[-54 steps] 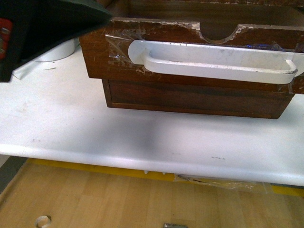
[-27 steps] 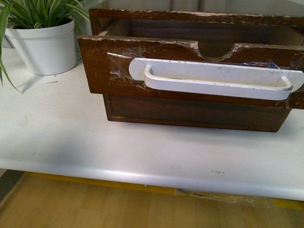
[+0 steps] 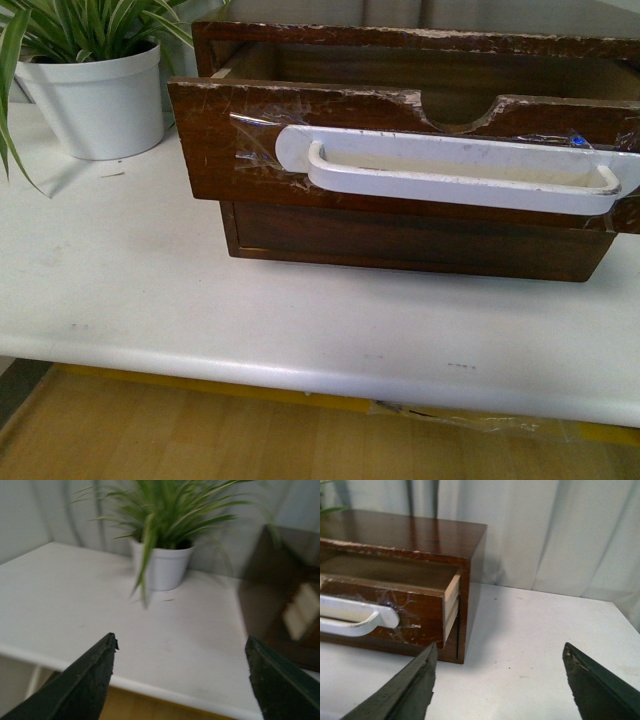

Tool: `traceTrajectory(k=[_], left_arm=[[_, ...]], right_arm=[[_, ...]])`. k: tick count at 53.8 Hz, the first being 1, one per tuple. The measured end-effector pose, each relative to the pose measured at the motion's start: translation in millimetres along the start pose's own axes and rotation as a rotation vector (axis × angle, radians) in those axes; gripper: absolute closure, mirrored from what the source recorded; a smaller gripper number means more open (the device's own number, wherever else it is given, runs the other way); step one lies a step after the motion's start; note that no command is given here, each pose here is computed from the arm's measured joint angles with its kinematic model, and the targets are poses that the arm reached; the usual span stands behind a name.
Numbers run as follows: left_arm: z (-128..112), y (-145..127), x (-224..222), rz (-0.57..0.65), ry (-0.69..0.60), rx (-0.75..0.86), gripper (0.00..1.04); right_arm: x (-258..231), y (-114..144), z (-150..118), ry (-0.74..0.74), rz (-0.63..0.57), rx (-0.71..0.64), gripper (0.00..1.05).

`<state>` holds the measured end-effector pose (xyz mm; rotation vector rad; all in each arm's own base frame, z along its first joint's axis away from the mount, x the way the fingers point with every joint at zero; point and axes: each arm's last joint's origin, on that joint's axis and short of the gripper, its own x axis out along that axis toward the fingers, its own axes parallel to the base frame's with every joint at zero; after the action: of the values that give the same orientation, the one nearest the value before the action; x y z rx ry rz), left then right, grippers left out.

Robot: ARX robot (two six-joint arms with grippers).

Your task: Open drawer

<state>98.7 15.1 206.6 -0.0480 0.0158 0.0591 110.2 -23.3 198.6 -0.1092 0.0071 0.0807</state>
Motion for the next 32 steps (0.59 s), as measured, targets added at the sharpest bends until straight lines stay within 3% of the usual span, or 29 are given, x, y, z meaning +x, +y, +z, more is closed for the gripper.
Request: traceTrajectory(k=[3,20,22,32], left_arm=[[-1.6,-2.4,-1.5,-0.046,-0.017,0.019,0.40],[-21.8,-13.6,-1.4,-0.054,-0.008,0.040,0.99],[-22.8,-13.6,-1.4,-0.055,-0.008,0.039,1.01],[-27.4,-13.4,-1.5,-0.054,-0.011,0.041,1.01]], right_arm=[[-0.8,2.5,-2.7,-0.004,-0.084,0.047,0.42],[-11.1,19.5,-13.7,-0.008,-0.120,0.093,1.00],[-10.7,22.6,-14.9,-0.007,-0.109,0.093,1.04],[-10.4,26.0,-19.0,-0.006,-0.085,0.097,1.03]])
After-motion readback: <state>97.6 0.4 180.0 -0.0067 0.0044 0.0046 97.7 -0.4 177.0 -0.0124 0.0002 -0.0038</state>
